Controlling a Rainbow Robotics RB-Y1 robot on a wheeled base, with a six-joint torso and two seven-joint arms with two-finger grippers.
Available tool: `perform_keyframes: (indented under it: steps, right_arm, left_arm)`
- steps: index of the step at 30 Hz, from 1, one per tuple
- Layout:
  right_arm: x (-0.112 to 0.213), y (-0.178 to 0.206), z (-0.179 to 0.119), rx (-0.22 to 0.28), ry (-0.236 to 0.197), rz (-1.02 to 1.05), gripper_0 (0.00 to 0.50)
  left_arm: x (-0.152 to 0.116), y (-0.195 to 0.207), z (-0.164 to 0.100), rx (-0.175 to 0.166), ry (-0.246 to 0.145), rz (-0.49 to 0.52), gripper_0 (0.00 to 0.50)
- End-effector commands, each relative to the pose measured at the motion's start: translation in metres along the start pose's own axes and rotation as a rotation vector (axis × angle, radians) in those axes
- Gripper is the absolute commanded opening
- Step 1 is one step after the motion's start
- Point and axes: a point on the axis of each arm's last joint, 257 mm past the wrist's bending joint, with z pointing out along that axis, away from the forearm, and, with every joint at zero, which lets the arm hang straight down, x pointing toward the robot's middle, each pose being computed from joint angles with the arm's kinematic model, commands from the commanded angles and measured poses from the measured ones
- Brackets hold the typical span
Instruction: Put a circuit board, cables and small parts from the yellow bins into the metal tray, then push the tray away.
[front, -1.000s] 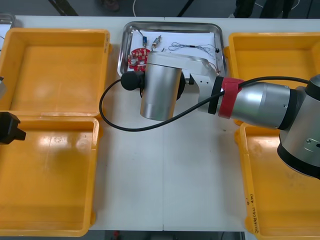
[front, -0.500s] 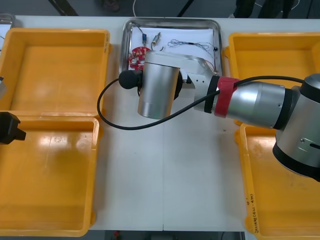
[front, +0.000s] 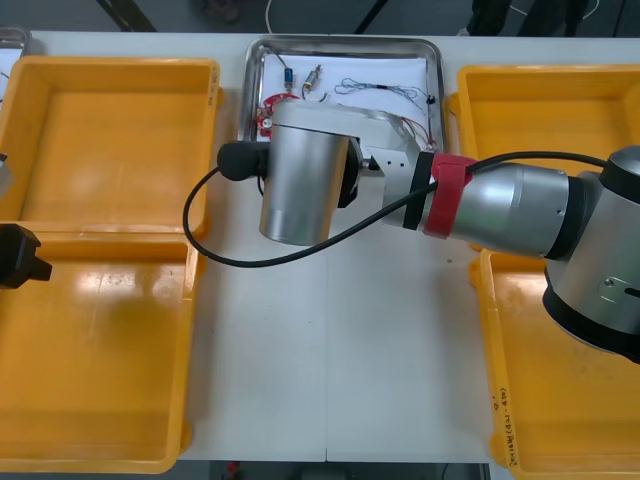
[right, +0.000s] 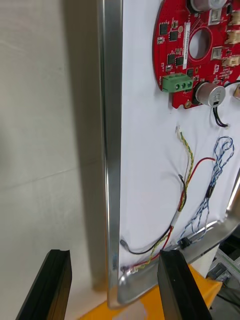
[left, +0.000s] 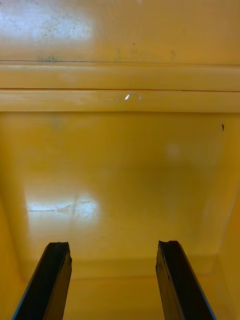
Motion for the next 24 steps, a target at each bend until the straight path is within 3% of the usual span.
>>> perform_keyframes:
  steps: [1, 2, 4, 5, 10, 11, 12, 14, 21, 24]
  right_arm:
    - [-0.018, -0.012, -0.044, -0.055, -0.068, 0.042, 0.500]
    - [-0.018, -0.012, -0.044, -0.055, -0.068, 0.042, 0.500]
    - [-0.006, -0.005, -0.061, -0.118, -0.039, 0.079, 0.500]
    - [-0.006, -0.005, -0.061, -0.118, -0.039, 0.079, 0.500]
    - [0.022, 0.009, -0.088, -0.250, 0.010, 0.166, 0.500]
    - [0.023, 0.009, -0.093, -0.291, -0.032, 0.222, 0.500]
    - [0.023, 0.009, -0.093, -0.291, -0.032, 0.222, 0.500]
    - [0.030, 0.002, -0.101, -0.340, -0.097, 0.316, 0.500]
    - [0.060, -0.014, -0.113, -0.366, -0.182, 0.469, 0.500]
    - [0.078, -0.010, -0.114, -0.403, -0.191, 0.569, 0.500]
  left_arm:
    - [-0.002, 0.015, -0.013, -0.038, -0.017, 0.024, 0.500]
    - [-0.002, 0.015, -0.013, -0.038, -0.017, 0.024, 0.500]
    - [-0.002, 0.015, -0.013, -0.038, -0.017, 0.024, 0.500]
    - [-0.002, 0.015, -0.013, -0.038, -0.017, 0.024, 0.500]
    - [-0.002, 0.015, -0.013, -0.038, -0.017, 0.024, 0.500]
    - [-0.002, 0.015, -0.013, -0.038, -0.017, 0.024, 0.500]
    - [-0.002, 0.015, -0.013, -0.038, -0.017, 0.024, 0.500]
    - [-0.002, 0.015, -0.013, -0.038, -0.017, 0.024, 0.500]
    - [-0.002, 0.015, -0.013, -0.038, -0.017, 0.024, 0.500]
    - [-0.002, 0.015, -0.013, -0.038, -0.017, 0.024, 0.500]
